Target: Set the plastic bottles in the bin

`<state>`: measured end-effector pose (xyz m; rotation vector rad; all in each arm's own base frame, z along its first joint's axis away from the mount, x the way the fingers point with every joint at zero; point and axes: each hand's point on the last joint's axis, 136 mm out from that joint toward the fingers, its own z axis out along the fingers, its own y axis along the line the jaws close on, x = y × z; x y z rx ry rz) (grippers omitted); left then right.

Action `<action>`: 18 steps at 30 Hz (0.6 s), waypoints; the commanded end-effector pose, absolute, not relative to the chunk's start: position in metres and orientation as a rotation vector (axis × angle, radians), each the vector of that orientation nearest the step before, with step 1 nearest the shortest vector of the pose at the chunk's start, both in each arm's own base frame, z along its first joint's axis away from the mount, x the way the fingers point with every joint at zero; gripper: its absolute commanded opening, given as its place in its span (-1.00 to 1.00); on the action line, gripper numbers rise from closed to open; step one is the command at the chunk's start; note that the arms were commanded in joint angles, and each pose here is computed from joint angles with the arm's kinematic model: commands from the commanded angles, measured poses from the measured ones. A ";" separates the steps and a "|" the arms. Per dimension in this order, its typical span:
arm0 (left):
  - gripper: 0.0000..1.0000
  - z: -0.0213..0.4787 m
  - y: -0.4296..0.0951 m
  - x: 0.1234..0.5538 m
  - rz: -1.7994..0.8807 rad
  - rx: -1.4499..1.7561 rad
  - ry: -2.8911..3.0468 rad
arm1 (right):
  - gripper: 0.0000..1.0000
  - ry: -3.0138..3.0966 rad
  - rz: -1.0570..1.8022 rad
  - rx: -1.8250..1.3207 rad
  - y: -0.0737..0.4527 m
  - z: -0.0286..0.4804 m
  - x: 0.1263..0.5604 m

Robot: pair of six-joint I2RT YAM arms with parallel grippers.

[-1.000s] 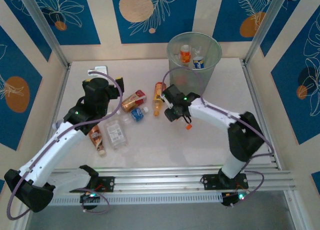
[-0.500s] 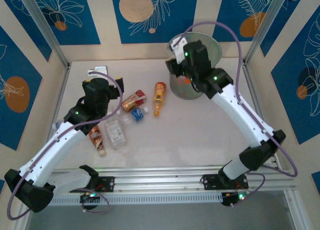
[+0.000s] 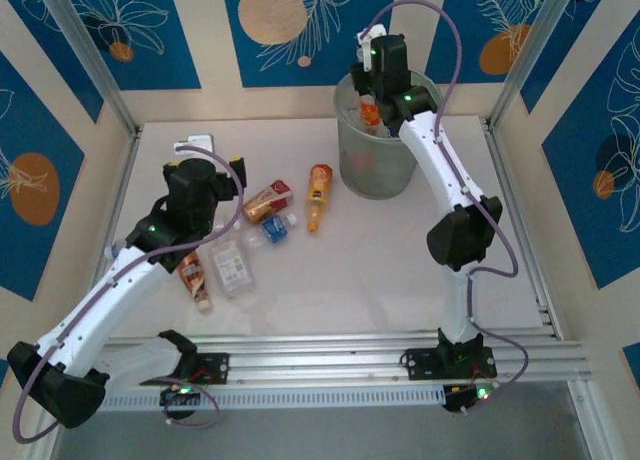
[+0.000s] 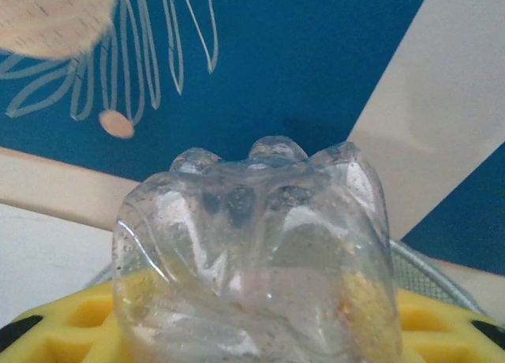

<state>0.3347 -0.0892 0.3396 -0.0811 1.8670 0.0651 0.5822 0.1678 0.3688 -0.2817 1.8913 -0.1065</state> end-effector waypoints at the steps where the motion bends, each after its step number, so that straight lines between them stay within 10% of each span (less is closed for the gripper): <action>1: 0.99 0.339 -0.080 0.332 0.092 -0.096 1.863 | -0.33 1.839 -0.087 -0.233 0.155 0.381 0.591; 18: 0.99 0.345 -0.080 0.333 0.079 -0.094 1.851 | -0.29 2.002 -0.066 -0.080 0.091 0.307 0.574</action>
